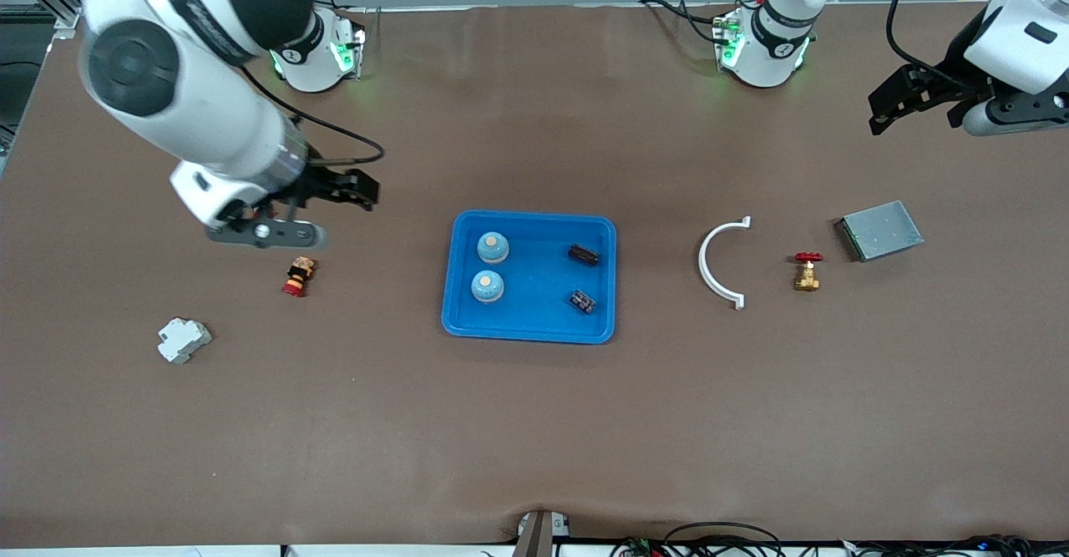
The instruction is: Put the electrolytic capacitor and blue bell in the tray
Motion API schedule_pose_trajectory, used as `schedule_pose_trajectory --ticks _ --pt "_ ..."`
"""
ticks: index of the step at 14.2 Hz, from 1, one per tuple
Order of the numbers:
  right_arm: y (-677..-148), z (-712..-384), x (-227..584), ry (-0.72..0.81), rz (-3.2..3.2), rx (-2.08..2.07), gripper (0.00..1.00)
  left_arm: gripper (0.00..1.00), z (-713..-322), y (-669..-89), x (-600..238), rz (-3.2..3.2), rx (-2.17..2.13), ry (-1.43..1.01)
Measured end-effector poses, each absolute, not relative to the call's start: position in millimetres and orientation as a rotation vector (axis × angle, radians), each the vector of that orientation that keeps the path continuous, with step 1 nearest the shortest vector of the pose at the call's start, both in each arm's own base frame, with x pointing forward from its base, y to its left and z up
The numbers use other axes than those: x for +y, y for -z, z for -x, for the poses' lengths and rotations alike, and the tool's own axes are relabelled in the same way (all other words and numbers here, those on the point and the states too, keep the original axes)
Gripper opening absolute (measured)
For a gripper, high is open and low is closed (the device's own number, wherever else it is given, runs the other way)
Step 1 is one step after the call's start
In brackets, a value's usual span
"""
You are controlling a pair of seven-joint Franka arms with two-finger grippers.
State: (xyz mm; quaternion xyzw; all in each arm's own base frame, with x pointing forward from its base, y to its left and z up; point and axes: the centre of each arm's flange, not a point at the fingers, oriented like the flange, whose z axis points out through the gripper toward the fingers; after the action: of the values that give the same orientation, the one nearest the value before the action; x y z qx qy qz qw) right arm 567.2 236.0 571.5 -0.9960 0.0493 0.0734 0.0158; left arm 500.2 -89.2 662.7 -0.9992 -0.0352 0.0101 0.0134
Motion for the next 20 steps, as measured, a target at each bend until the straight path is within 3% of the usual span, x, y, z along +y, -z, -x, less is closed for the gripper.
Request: schedule_pose_trajectory --ticks 6,20 --pt "-629.3 -541.9 147.8 -0.173 3.137 0.104 1.00 1.00 -505.9 -665.0 -81.0 3.121 -0.081 0.013" --pt "-634.7 -546.3 4.1 -0.215 3.116 0.244 1.00 1.00 -516.3 -656.3 -62.1 3.119 -0.062 -0.062"
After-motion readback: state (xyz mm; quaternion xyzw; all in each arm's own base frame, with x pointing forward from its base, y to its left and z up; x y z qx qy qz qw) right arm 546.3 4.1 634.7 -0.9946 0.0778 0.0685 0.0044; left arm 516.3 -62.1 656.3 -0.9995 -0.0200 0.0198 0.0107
